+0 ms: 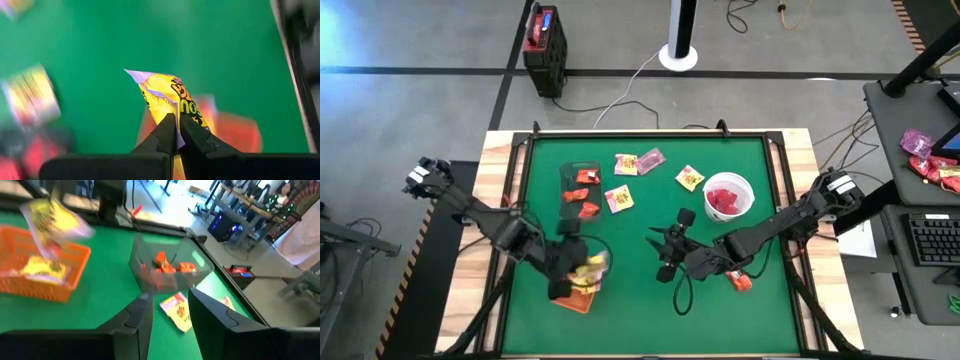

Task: Sort candy by brand, put in halloween buckets
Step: Put the yellow candy into the orange bin, then put the orange chocolate into the black bin

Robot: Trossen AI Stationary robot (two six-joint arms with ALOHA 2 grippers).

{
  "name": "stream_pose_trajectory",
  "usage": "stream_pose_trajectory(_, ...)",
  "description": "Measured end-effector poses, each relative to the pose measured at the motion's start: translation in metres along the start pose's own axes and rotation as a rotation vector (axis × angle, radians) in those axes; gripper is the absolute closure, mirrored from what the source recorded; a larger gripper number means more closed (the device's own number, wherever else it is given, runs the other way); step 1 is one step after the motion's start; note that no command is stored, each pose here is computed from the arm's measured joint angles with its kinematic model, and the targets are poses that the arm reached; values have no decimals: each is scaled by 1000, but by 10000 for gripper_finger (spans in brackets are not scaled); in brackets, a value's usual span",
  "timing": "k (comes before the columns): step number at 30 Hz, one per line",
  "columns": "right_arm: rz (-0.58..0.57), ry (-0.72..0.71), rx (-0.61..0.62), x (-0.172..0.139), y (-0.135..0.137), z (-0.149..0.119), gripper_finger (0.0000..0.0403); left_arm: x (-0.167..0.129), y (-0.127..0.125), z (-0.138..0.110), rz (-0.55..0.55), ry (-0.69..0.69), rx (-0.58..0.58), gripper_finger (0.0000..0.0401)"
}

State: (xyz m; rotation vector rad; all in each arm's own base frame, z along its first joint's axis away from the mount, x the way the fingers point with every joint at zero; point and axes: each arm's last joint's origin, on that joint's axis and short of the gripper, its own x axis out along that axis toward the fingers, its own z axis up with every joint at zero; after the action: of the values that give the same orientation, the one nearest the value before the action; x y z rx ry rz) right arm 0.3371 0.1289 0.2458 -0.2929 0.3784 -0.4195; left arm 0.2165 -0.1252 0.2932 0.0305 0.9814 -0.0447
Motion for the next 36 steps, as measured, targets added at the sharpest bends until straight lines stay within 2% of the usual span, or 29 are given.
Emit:
stream_pose_trajectory(3,-5,36,12,1,-1,-5,274,3,-6,-12,-3,157,-27,401)
stream_pose_trajectory(6,-9,68,20,2,-2,-9,268,13,-10,-19,-18,225,-45,401)
stream_pose_trajectory(10,-11,83,39,1,-3,-11,261,29,-13,-24,17,284,-91,397)
stream_pose_trajectory(15,29,111,104,-2,-7,-10,250,39,-15,-26,33,322,-107,361)
stream_pose_trajectory(19,49,220,189,-7,-13,-8,240,41,-16,-27,42,336,-98,322)
stream_pose_trajectory(23,110,472,324,-16,-22,-7,235,38,-15,-26,51,320,-73,293)
stream_pose_trajectory(26,171,726,425,-23,-24,-14,234,34,-14,-20,103,258,-44,284)
stream_pose_trajectory(29,225,972,477,-33,-22,-28,234,29,-13,-14,179,180,3,282)
stream_pose_trajectory(32,189,1187,478,-50,-20,-45,234,25,-11,-10,252,114,31,284)
stream_pose_trajectory(36,70,1400,466,-73,-20,-66,234,24,-9,-9,322,72,43,286)
